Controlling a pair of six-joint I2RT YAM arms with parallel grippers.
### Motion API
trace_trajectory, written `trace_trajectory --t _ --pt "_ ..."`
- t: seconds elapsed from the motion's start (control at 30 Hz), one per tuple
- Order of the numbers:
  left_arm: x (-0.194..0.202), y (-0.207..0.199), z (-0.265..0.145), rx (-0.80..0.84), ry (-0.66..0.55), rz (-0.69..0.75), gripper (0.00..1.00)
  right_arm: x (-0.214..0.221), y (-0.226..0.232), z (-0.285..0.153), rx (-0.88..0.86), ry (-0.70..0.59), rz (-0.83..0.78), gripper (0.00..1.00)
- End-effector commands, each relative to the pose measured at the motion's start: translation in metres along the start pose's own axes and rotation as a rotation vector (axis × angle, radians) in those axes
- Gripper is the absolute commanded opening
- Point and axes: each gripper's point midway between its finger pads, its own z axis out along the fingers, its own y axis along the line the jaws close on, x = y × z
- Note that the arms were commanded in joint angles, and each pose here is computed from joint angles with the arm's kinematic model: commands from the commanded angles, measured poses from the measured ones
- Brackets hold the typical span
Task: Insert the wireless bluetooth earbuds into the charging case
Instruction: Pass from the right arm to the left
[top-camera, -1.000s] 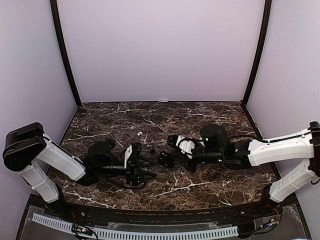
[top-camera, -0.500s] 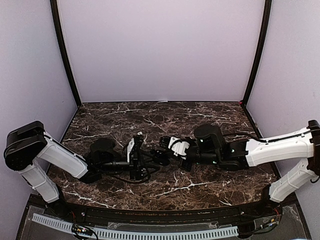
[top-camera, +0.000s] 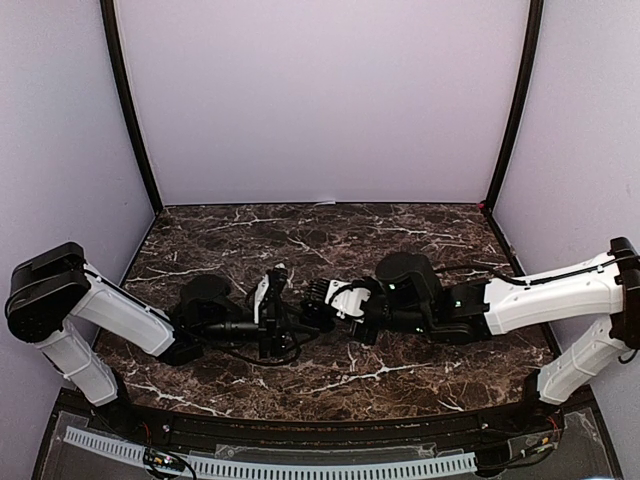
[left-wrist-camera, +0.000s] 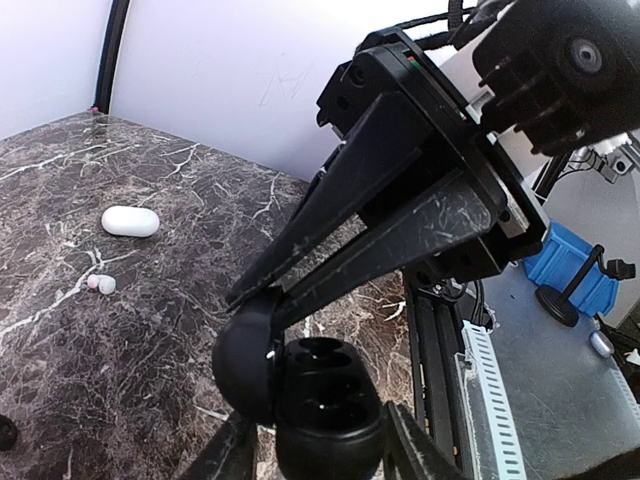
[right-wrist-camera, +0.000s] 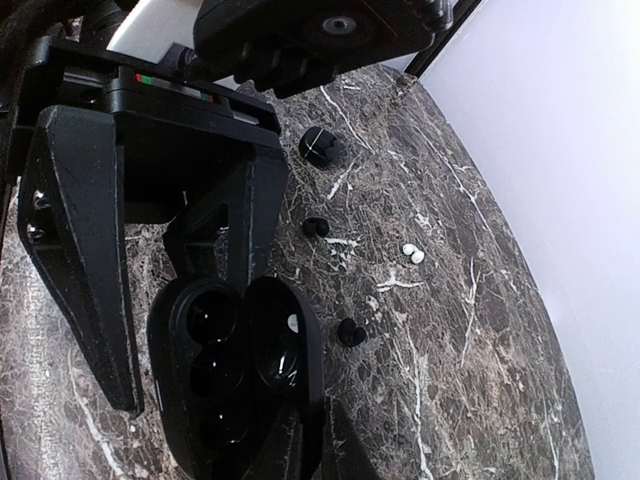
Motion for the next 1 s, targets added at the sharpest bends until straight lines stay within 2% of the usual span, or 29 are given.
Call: trace_trajectory --t 0.0,0.07,0.13,0.33,0.4,0.53,0.97 --pt "-0.016 -0.006 0.0 0.025 -0.023 0.011 0.52 -0.014 -0.004 0.0 0.032 -0.026 -0.018 0.08" --pt "-0.016 -0.007 0.0 0.03 -0.022 0.008 0.56 -0.013 -0.004 0.0 0.034 -0.02 -0.024 0.08" --pt "-0.017 -0.008 0.001 0.034 -0.021 0.011 0.55 -0.013 -0.003 0.0 0.037 -0.017 -0.028 0.08" --pt "-0.013 -0.007 0.002 0.037 -0.007 0.018 0.41 -0.012 0.0 0.002 0.03 -0.011 -0.033 0.08" --pt "-0.013 -0.008 0.002 0.041 -0.005 0.021 0.31 -0.011 0.001 0.003 0.027 -0.01 -0.036 0.09" --pt "-0.012 -0.009 0.002 0.047 -0.001 0.033 0.24 -0.01 0.001 0.003 0.029 -0.011 -0.035 0.16" --pt "-0.012 -0.007 -0.01 0.043 -0.033 0.062 0.21 -0.009 0.011 -0.015 -0.015 -0.081 -0.014 0.36"
